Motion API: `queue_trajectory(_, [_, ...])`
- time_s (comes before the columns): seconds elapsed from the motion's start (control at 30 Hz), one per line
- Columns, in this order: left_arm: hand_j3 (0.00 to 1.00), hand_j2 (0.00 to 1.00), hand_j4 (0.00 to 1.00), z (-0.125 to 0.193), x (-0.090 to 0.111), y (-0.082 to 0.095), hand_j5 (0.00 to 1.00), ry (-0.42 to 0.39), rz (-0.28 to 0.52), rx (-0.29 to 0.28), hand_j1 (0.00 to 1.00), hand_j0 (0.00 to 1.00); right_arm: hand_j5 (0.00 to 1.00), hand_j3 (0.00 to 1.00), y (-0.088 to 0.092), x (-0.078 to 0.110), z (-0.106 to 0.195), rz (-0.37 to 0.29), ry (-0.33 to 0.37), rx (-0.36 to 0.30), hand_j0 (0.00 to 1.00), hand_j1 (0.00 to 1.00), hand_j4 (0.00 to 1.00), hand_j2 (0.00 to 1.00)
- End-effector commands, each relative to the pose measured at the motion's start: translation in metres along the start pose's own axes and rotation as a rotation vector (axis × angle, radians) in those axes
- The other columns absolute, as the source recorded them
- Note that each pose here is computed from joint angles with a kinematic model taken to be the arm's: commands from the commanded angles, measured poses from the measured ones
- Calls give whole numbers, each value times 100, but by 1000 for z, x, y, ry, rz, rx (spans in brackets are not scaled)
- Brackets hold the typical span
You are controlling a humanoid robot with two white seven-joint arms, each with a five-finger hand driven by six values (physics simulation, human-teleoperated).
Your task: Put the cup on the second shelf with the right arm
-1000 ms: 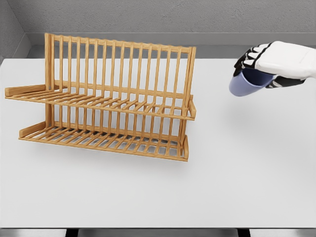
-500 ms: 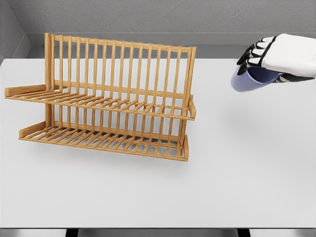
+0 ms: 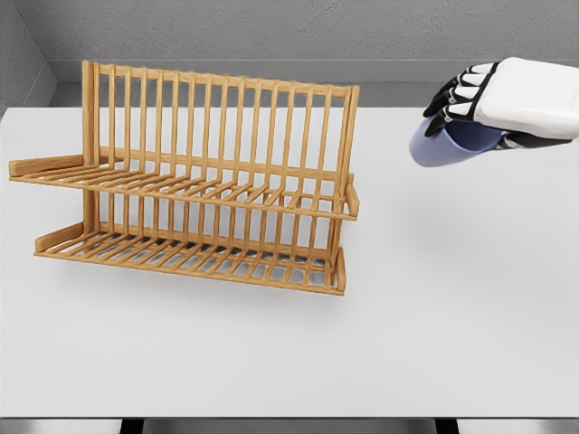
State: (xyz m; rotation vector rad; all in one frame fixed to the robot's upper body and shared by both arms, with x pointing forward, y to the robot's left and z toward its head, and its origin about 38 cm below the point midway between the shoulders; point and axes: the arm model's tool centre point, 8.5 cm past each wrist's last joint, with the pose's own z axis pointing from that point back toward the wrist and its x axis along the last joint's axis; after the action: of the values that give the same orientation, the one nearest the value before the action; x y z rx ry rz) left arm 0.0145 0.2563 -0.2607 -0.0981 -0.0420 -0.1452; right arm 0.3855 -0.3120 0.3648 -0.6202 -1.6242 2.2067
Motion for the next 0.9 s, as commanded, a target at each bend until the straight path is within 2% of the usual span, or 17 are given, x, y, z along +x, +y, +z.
queue_trajectory(0.0, [100, 100, 100, 0, 0, 0, 100, 0, 0, 0, 100, 100, 62, 62, -2, 0, 2, -17, -4, -10, 62, 62, 62, 62])
queue_trajectory(0.43, [100, 100, 100, 0, 0, 0, 100, 0, 0, 0, 100, 100, 62, 62, -6, 1, -3, -12, -17, -22, 62, 62, 62, 62])
queue_trajectory(0.57, [100, 100, 100, 0, 1, 0, 100, -1, 0, 0, 100, 100, 62, 62, -2, 2, -4, -21, -21, -17, 62, 62, 62, 62])
queue_trajectory(0.87, [100, 100, 100, 0, 0, 0, 100, 0, 0, 0, 100, 100, 62, 62, 4, 14, -32, -53, -95, -55, 62, 62, 62, 62])
